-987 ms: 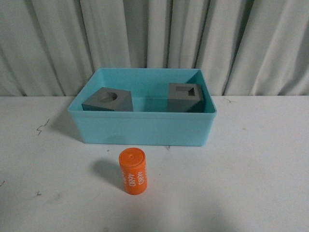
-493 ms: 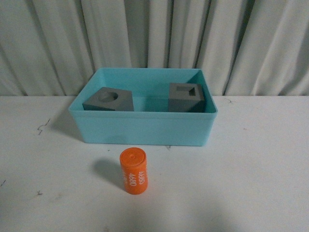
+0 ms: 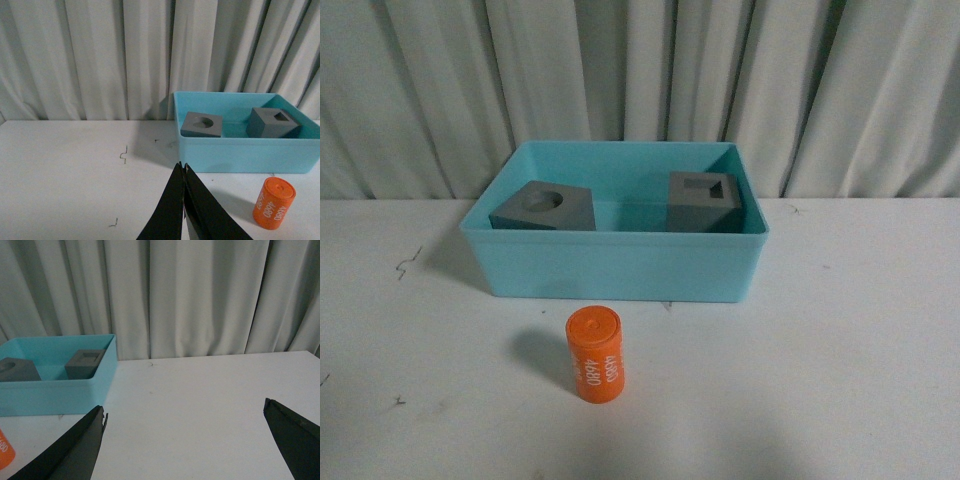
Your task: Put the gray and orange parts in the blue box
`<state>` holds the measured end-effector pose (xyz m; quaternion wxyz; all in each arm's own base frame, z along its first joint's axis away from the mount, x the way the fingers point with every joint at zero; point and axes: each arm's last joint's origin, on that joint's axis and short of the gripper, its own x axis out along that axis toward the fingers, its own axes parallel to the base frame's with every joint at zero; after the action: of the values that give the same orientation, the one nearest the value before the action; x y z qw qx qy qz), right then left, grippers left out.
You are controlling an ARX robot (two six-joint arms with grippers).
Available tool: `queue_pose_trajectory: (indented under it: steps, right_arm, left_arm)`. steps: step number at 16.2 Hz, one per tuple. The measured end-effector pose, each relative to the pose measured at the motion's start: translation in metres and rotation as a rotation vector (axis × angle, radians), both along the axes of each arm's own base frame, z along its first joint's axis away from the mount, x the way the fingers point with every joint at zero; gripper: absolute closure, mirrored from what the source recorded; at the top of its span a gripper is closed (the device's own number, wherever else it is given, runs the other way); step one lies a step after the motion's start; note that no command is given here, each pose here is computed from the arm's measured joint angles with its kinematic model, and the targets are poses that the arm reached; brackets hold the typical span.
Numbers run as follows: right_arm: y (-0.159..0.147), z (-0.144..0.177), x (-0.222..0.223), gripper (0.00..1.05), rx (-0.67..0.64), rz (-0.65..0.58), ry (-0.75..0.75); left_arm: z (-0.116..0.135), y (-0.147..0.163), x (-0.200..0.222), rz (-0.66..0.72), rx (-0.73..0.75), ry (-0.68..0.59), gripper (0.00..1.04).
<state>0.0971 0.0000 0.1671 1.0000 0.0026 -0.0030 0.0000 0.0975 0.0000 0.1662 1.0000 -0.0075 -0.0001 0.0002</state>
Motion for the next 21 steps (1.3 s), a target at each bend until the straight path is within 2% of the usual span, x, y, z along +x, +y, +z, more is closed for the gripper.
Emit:
queue_pose_trajectory:
  steps: [2,3,4,6,7,11,15,16,17,19,20,21]
  right_arm:
    - [0.000,0.000,0.000,0.06,0.000,0.000,0.000]
    - [0.000,0.000,0.000,0.06,0.000,0.000,0.000]
    - [0.000,0.000,0.000,0.06,0.000,0.000,0.000]
    - [0.000,0.000,0.000,0.06,0.000,0.000,0.000]
    - [0.000,0.000,0.000,0.06,0.000,0.000,0.000]
    - [0.000,-0.001,0.000,0.06,0.003,-0.005,0.018]
    - [-0.003,-0.001,0.003,0.06,0.054,-0.066,0.278]
    - [-0.009,0.002,0.013,0.06,0.079,-0.100,0.369]
    - [-0.024,0.015,0.036,0.06,0.099,-0.113,0.364]
    - [-0.034,0.038,0.082,0.06,-0.005,0.062,0.318]
    - [-0.033,0.042,0.107,0.06,-0.052,0.186,0.358]
    - [-0.025,0.031,0.128,0.06,-0.098,0.355,0.467]
  left_arm:
    - [0.000,0.000,0.000,0.000,0.000,0.000,0.80]
    - [0.000,0.000,0.000,0.000,0.000,0.000,0.49]
    - [0.000,0.000,0.000,0.000,0.000,0.000,0.26]
    - [0.000,0.000,0.000,0.000,0.001,0.000,0.05]
    - [0.000,0.000,0.000,0.000,0.001,0.000,0.08]
    - [0.000,0.000,0.000,0.000,0.001,0.000,0.07]
    - [0.000,0.000,0.000,0.002,0.001,0.000,0.07]
    - [0.000,0.000,0.000,-0.002,0.001,0.000,0.07]
    - [0.000,0.000,0.000,0.000,0.001,0.000,0.07]
    - [0.000,0.000,0.000,0.000,0.001,0.000,0.07]
    - [0.000,0.000,0.000,0.000,0.001,0.000,0.07]
    - [0.000,0.000,0.000,-0.001,0.001,0.001,0.07]
